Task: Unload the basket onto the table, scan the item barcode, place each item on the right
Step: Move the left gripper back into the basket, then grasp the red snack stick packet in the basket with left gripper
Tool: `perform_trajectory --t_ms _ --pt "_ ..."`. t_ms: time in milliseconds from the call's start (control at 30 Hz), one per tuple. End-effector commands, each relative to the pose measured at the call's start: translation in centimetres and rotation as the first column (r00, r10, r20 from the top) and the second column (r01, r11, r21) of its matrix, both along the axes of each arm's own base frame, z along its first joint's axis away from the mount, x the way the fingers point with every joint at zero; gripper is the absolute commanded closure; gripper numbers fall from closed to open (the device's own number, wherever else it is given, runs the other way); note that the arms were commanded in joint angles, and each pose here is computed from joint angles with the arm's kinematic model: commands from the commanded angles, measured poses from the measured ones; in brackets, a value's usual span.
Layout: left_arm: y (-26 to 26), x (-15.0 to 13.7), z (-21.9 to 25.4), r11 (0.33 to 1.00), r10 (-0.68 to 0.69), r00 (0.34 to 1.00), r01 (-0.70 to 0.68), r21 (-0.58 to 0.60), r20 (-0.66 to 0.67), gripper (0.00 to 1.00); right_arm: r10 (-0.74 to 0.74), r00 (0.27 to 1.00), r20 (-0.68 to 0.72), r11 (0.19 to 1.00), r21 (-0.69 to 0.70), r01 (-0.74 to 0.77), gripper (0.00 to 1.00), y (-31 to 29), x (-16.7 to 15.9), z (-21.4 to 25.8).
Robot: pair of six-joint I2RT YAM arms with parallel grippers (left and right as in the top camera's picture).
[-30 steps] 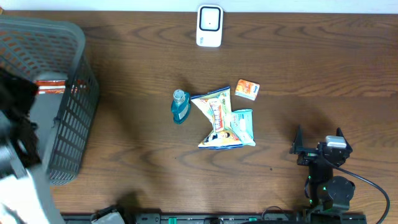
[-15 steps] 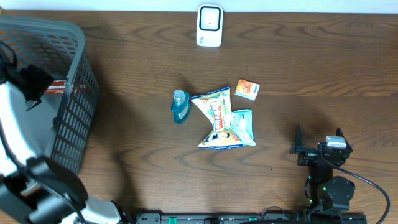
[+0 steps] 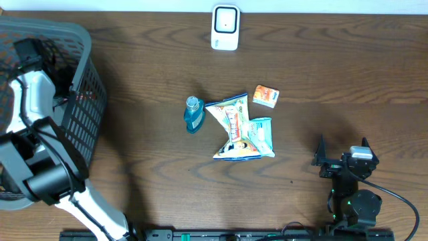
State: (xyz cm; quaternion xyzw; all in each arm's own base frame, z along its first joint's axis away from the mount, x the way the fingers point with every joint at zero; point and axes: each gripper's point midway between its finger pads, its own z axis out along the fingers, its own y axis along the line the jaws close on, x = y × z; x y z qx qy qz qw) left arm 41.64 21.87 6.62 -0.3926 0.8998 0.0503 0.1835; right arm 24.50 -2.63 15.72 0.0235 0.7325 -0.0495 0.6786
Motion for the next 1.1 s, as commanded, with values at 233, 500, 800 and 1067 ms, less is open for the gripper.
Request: perform_trajectory --t_ms 233,500,800,1067 --pt "0.2 -1.3 -6.3 1.000 -0.008 0.989 0.004 -0.030 -0.145 0.01 -0.004 1.000 -0.003 1.000 -0.012 0.004 0.01 -0.1 0.0 -0.1" --pt "3.3 -7.6 -4.9 0.945 0.312 0.898 -0.260 0.199 -0.311 0.19 -0.004 1.000 -0.002 1.000 -0.012 0.004 0.01 -0.1 0.0 -0.1" --pt "3.4 -10.5 -3.2 0.881 0.460 0.821 -0.376 0.287 -0.337 0.30 -0.004 1.000 -0.002 1.000 -0.012 0.004 0.01 -0.1 0.0 -0.1" --pt "3.1 -10.8 -1.9 0.847 0.522 0.802 -0.450 0.282 -0.290 0.06 -0.004 1.000 -0.003 1.000 -0.012 0.004 0.01 -0.1 0.0 -0.1"
